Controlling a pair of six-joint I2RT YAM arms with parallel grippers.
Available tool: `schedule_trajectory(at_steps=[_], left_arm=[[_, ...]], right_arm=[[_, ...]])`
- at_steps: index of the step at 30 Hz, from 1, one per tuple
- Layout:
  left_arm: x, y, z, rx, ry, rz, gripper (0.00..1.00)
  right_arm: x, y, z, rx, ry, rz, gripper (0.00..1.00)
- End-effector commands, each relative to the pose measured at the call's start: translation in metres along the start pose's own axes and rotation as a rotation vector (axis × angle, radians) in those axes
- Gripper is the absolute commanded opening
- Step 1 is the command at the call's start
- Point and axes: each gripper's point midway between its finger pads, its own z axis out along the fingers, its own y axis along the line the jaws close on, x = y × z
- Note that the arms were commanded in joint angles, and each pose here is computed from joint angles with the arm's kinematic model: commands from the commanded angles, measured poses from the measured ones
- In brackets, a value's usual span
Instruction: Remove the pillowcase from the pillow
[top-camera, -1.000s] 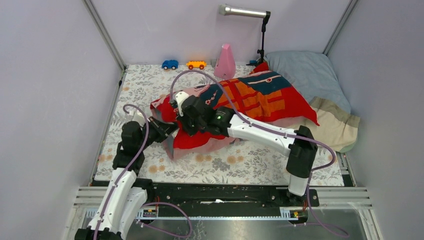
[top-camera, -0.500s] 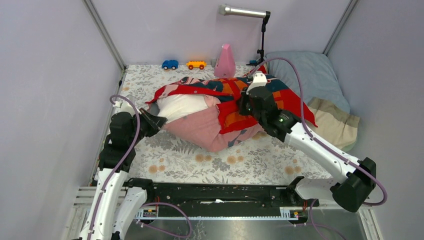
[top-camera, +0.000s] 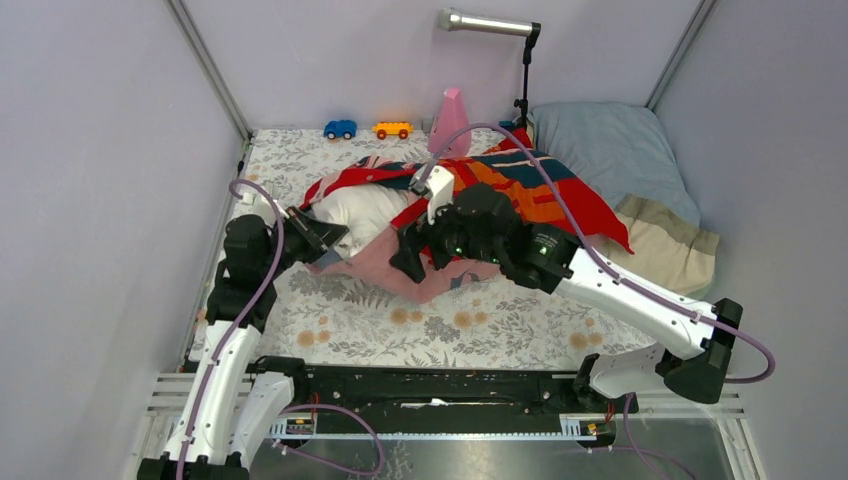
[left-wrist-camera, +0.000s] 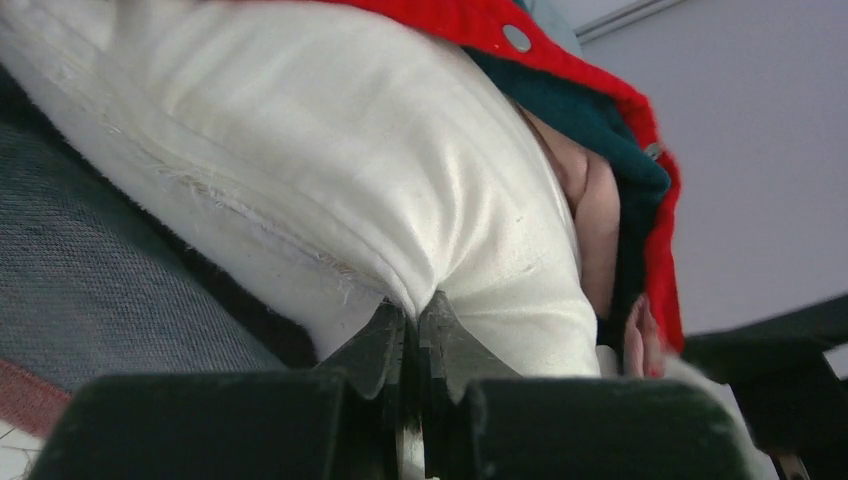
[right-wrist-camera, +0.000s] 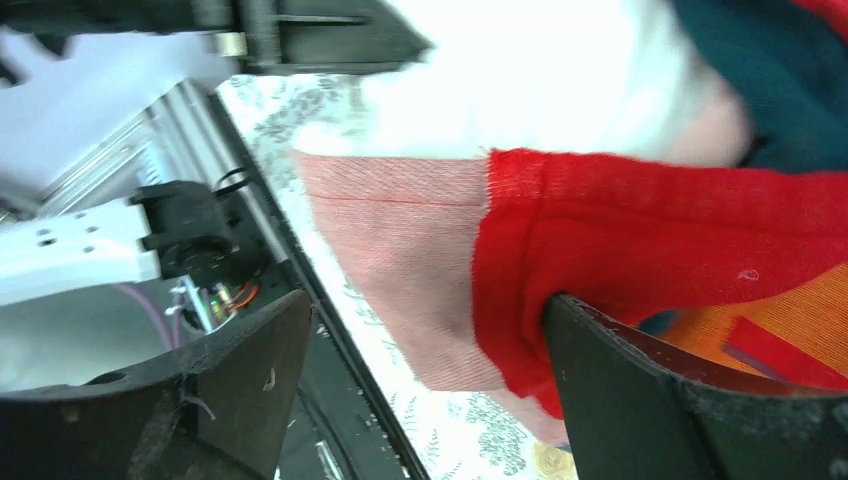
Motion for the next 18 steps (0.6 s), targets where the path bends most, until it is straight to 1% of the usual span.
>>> schedule_trajectory(at_steps=[1, 3, 5, 7, 9, 11, 12, 13, 14, 16, 18], left_arm=[[-0.032, -0.068, -0.012, 0.256, -0.085, 0.081, 0.0], [-0.035, -0.071, -0.014, 0.262, -0.095, 0.086, 0.0], [-0.037, -0.074, -0.016, 0.265, -0.104, 0.095, 0.0], [-0.04, -0.075, -0.018, 0.256, -0.113, 0.105, 0.0], [-0.044, -0.078, -0.02, 0.248, -0.121, 0.116, 0.0], [-0.049, -0.082, -0.024, 0.242, -0.134, 0.133, 0.0], [-0.053, -0.086, -0.027, 0.234, -0.147, 0.144, 0.0], [-0.057, -0.085, -0.028, 0.212, -0.16, 0.155, 0.0], [-0.063, -0.084, -0.031, 0.185, -0.18, 0.166, 0.0], [-0.075, -0.075, -0.034, 0.094, -0.222, 0.193, 0.0], [-0.088, -0.061, -0.04, -0.024, -0.27, 0.213, 0.0]], right_arm=[[-0.013, 0.03, -0.007, -0.041, -0.007, -0.109, 0.93], [-0.008, 0.023, 0.001, 0.021, 0.02, -0.131, 0.92], [0.0, 0.007, 0.011, 0.127, 0.055, -0.134, 0.92], [0.002, -0.018, 0.012, 0.271, 0.049, -0.128, 0.92], [0.006, -0.035, 0.01, 0.356, 0.03, -0.136, 0.9], [0.014, -0.044, 0.007, 0.393, 0.023, -0.144, 0.82], [0.017, -0.049, 0.006, 0.417, 0.022, -0.142, 0.76], [0.022, -0.055, 0.003, 0.442, 0.021, -0.14, 0.67], [0.027, -0.06, 0.0, 0.468, 0.02, -0.136, 0.62], [0.043, -0.071, -0.007, 0.505, 0.018, -0.136, 0.58], [0.051, -0.08, -0.018, 0.53, -0.017, -0.122, 0.53]])
